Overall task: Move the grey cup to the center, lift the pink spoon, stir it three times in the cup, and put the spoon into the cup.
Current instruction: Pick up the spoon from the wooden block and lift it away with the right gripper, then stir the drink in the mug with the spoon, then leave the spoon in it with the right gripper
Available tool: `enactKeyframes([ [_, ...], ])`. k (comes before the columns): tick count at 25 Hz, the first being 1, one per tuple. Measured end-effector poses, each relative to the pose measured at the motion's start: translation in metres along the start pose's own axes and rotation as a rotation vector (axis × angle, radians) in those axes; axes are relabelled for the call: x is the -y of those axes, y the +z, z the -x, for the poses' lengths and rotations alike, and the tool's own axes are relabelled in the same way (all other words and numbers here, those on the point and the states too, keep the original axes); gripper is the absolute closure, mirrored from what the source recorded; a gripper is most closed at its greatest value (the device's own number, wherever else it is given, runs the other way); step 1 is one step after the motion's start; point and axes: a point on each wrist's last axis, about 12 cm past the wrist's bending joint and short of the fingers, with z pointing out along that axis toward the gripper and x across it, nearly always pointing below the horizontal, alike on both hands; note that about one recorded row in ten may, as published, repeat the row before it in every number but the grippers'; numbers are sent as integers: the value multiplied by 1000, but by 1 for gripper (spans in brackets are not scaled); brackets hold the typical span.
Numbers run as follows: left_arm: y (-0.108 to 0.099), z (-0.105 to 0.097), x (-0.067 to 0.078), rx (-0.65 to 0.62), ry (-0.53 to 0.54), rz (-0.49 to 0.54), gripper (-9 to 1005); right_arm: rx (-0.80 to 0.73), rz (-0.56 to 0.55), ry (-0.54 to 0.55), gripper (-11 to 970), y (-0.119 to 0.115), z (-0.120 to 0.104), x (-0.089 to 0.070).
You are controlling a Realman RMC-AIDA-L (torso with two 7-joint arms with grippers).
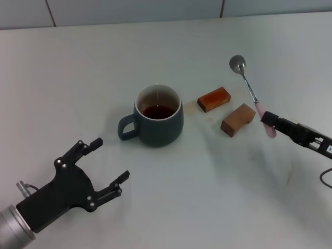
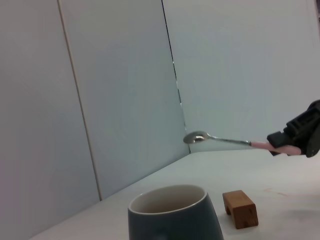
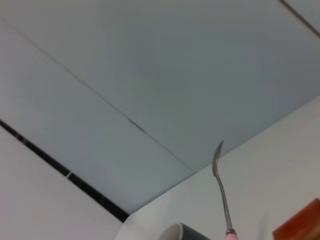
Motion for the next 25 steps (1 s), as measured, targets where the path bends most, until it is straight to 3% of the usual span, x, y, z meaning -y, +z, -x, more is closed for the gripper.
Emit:
enactKeyframes([
  [10,0,1,0,12,-1,2,144,-77,95,-75,844,4,29,-14],
  [25,0,2,0,18,11,11,144,-272,42,-271,844,19,95,-56],
])
